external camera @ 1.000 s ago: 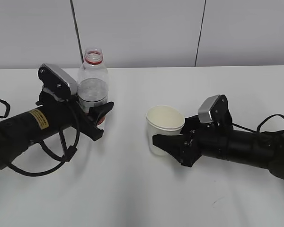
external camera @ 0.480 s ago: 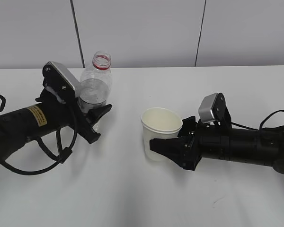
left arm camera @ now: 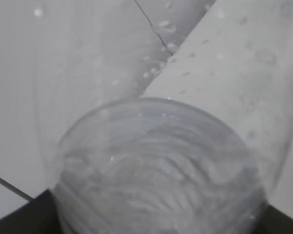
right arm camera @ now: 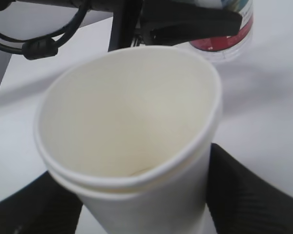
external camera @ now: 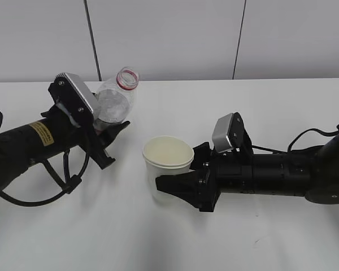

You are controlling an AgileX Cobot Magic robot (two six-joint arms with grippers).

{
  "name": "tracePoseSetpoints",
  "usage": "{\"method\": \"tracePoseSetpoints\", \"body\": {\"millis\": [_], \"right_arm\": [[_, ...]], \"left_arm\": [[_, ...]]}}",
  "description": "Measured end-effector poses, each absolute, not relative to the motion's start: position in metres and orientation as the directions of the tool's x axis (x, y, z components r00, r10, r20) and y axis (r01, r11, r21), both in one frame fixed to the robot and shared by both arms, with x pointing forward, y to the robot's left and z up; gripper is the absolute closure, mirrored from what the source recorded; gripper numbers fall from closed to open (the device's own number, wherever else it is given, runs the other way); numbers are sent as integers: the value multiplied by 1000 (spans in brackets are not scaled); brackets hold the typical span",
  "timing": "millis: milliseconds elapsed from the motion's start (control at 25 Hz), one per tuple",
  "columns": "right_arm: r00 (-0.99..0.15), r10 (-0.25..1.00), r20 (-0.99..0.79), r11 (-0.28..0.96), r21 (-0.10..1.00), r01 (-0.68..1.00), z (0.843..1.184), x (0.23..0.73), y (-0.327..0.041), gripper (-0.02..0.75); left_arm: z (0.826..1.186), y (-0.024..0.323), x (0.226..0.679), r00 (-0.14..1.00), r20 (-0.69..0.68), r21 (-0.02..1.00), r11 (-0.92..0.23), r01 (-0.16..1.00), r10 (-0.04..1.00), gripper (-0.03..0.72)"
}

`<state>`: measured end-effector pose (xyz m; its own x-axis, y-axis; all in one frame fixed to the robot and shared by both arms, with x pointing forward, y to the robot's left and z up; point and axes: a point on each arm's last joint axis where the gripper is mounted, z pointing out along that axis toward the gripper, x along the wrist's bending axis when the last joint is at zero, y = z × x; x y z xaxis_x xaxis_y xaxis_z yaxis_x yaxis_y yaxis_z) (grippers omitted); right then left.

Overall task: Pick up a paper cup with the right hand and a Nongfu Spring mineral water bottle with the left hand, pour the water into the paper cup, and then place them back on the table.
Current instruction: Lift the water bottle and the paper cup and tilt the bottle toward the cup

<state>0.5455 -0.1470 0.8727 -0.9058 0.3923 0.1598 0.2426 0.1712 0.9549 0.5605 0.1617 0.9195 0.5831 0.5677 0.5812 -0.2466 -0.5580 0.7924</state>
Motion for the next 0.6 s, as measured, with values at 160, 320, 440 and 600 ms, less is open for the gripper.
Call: {"method": "tracePoseSetpoints", "body": {"millis": [160,320,440,600], "right_arm": [[-905,395,158,165,957,239,876,552,-145,213],[-907,391,155,159,960,232,882,560,-141,213],[-913,378,151,164,960,227,888,568,-138,213],[-928,340,150,192,956,224,892,571,-130,213]], "left_arm": [[933,164,561,523,651,745,-593,-304,550,263],[935,165,561,489,705,696,-632,-341,513,263],[935,165,562,453,762,633,-678,-373,463,265],[936,168,564,405,798,591,-714,-376,447,265]]}}
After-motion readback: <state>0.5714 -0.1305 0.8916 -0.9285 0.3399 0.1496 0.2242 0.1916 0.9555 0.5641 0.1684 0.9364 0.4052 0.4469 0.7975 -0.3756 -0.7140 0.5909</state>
